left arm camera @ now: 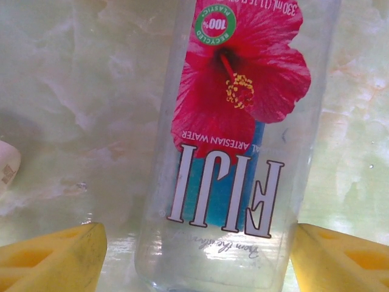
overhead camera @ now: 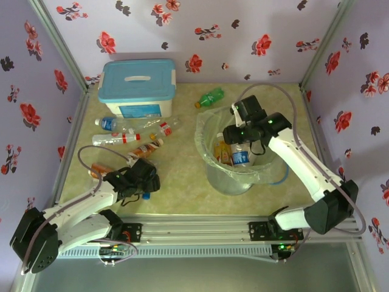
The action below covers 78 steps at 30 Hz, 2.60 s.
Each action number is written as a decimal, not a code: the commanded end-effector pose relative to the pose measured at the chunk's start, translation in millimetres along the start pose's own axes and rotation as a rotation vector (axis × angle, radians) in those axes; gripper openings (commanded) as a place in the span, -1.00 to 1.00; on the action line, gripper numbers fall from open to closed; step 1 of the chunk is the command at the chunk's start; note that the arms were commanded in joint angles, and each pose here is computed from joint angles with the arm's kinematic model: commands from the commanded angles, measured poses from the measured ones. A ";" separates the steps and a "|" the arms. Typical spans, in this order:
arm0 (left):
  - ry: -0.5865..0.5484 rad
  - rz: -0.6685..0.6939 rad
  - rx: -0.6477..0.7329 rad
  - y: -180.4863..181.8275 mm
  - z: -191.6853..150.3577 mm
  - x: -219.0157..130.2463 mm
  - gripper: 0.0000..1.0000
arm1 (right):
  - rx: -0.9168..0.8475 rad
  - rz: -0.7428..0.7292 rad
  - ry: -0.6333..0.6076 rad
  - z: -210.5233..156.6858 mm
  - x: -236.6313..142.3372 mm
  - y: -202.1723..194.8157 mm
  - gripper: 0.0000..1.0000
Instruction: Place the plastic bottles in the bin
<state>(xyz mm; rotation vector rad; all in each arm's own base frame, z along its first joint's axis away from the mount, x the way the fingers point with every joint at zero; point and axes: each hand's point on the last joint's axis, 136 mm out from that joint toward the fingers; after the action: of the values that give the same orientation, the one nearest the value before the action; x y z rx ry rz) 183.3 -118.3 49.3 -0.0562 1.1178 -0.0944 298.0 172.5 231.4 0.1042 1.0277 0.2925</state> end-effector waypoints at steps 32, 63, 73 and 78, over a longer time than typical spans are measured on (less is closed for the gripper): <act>-0.384 -0.288 -0.001 -54.0 101.8 -87.2 -0.27 | 0.087 0.341 -0.411 79.0 -94.9 44.3 0.32; -0.867 -0.473 0.048 -86.0 183.8 -177.5 -0.63 | -0.036 0.844 -0.106 77.8 -11.6 277.5 0.61; -0.838 -0.385 0.063 -74.9 180.1 -164.0 -0.52 | -0.035 0.822 -0.115 82.0 -5.5 278.6 0.06; -0.839 -0.380 0.061 -73.4 179.3 -162.7 -0.20 | -0.031 0.824 -0.121 85.3 -6.4 279.9 -0.05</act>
<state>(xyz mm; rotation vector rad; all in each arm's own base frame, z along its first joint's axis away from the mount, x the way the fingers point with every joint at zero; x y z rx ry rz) 268.7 -184.5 275.7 -0.2570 0.2790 -0.4429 313.6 436.3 324.5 0.5020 0.8579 1.0037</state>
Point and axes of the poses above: each hand's point on the last joint's axis, 136 mm out from that joint toward the fingers, its own x axis out along the fingers, its own y axis along the line the jaws close on, z = x × y, and after that the axes turned 8 degrees about x, right-handed
